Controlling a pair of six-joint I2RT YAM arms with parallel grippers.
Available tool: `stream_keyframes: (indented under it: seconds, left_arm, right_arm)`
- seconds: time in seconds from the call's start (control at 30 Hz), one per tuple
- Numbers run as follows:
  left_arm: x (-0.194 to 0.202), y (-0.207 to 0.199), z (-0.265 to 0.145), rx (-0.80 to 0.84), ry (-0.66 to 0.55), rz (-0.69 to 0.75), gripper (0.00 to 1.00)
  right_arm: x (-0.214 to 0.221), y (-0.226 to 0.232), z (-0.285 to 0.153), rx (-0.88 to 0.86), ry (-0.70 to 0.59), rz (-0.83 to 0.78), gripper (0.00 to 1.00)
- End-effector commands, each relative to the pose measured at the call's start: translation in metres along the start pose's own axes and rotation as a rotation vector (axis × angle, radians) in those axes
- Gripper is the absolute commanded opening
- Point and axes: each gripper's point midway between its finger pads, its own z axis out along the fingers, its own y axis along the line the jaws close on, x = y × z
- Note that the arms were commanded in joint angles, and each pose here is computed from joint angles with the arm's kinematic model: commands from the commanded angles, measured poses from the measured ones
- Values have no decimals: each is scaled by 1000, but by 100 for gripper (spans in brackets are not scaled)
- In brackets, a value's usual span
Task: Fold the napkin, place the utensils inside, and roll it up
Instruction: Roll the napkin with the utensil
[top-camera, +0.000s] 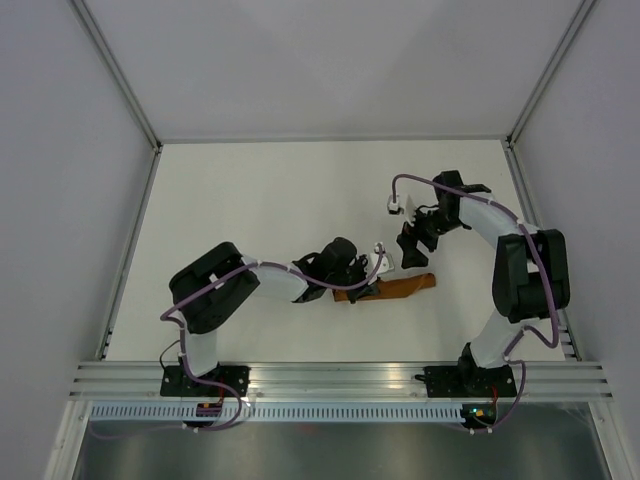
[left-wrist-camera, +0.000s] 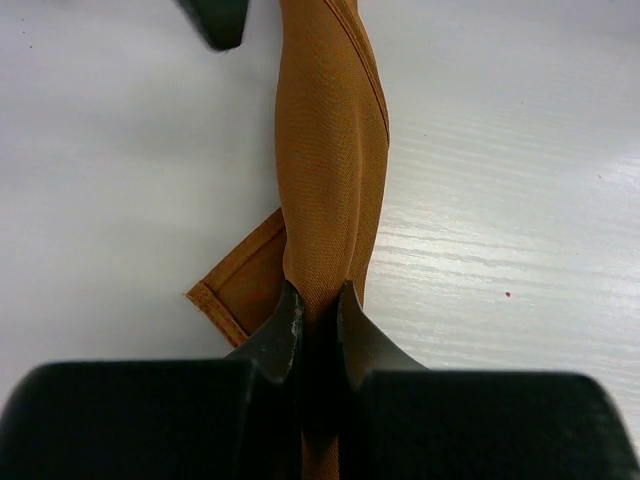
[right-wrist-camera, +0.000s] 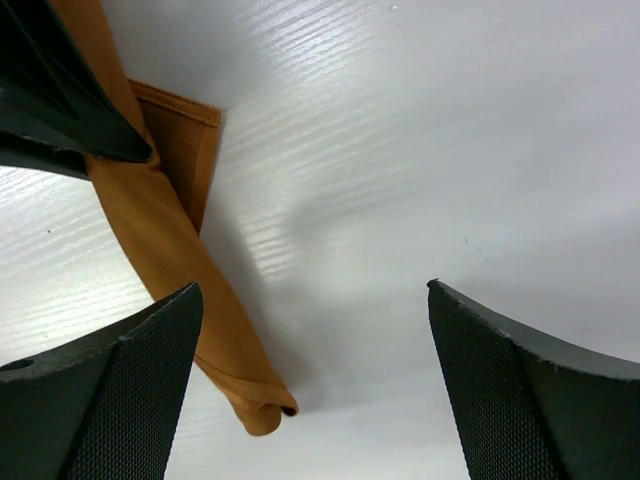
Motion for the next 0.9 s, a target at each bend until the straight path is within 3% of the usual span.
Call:
stream_keyframes:
  seconds: [0.0, 0.13, 0.47, 0.6, 0.87]
  left_arm:
    - [98, -28, -12, 95, 320, -202, 2]
    - [102, -30, -11, 134, 342, -252, 2]
    - [103, -33, -12, 182, 346, -327, 2]
    - [114, -38, -14, 221, 383, -383, 2]
    - [119, -46, -14, 302, 446, -462, 2]
  right_arm:
    - [-15, 6, -18, 68, -97, -106, 97]
    - [-17, 23, -33, 157, -144, -225, 96]
    - [18, 56, -13, 46, -99, -274, 93]
    - [13, 50, -18, 148, -135, -335, 93]
    - [19, 66, 11, 138, -68, -437, 91]
